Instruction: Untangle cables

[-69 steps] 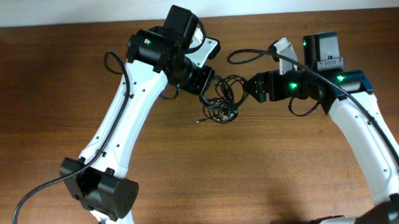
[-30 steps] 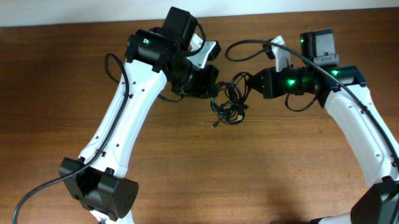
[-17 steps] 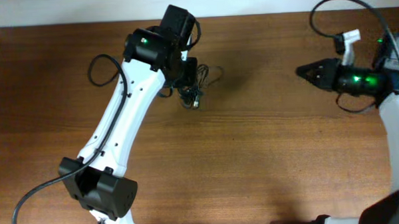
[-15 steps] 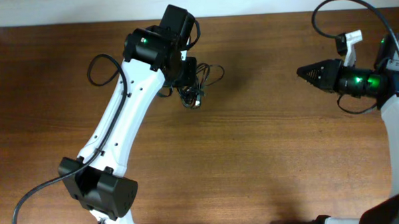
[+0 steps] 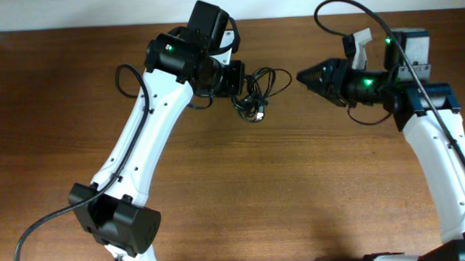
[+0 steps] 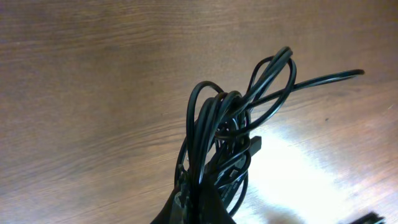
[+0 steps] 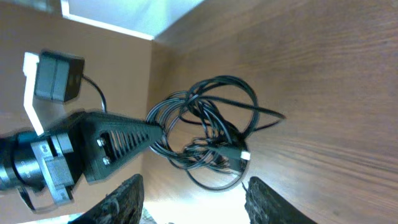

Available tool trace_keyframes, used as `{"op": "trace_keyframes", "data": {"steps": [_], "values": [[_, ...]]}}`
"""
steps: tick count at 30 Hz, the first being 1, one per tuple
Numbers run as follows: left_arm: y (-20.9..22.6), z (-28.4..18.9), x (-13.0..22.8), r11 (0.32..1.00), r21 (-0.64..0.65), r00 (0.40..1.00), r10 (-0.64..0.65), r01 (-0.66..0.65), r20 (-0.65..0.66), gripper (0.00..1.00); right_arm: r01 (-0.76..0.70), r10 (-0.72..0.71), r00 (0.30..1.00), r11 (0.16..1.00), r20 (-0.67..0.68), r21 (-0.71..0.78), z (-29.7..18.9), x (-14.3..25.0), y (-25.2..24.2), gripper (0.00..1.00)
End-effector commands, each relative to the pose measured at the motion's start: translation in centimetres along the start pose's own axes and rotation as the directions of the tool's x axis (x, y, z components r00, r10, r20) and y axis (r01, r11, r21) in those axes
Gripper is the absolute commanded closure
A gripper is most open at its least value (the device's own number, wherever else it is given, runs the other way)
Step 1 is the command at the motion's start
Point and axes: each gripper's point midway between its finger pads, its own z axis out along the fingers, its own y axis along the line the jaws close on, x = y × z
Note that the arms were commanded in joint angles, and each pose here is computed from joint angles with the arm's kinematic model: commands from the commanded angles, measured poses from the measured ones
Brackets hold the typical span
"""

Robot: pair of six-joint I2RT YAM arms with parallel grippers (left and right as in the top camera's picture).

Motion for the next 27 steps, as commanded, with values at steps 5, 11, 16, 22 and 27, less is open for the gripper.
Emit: {"op": "trace_keyframes", "data": {"steps": [5, 11, 16, 22, 27], "values": [[-2.3, -0.1, -0.7, 0.984, 0.124, 0.992, -0.129, 0.128, 0.000, 1.00, -0.177, 0.179, 0.983, 0.982, 0.029, -0.065, 3.9, -1.3, 2.8, 0.47], [-3.5, -0.3, -0.6, 0.974, 0.191, 0.993, -0.120, 0.121, -0.017, 1.00, -0.203, 0.203, 0.979, 0.979, 0.030, -0.009, 8.3, -1.5, 0.3, 0.47], [-5.1, -0.3, 0.1, 0.967, 0.231, 0.995, -0.095, 0.102, -0.042, 1.00, -0.192, 0.196, 0.980, 0.978, 0.043, -0.080, 11.0, -2.8, 0.6, 0.48], [-5.6, 0.1, 0.5, 0.978, 0.202, 0.998, -0.055, 0.060, -0.030, 1.00, -0.119, 0.131, 0.989, 0.980, 0.068, -0.157, 11.3, -3.8, 2.4, 0.96], [-1.5, 0.4, -1.1, 0.997, -0.023, 0.995, -0.069, 0.071, 0.072, 1.00, -0.046, 0.059, 0.998, 0.950, 0.033, -0.307, 7.5, -5.4, 4.3, 0.96]]}}
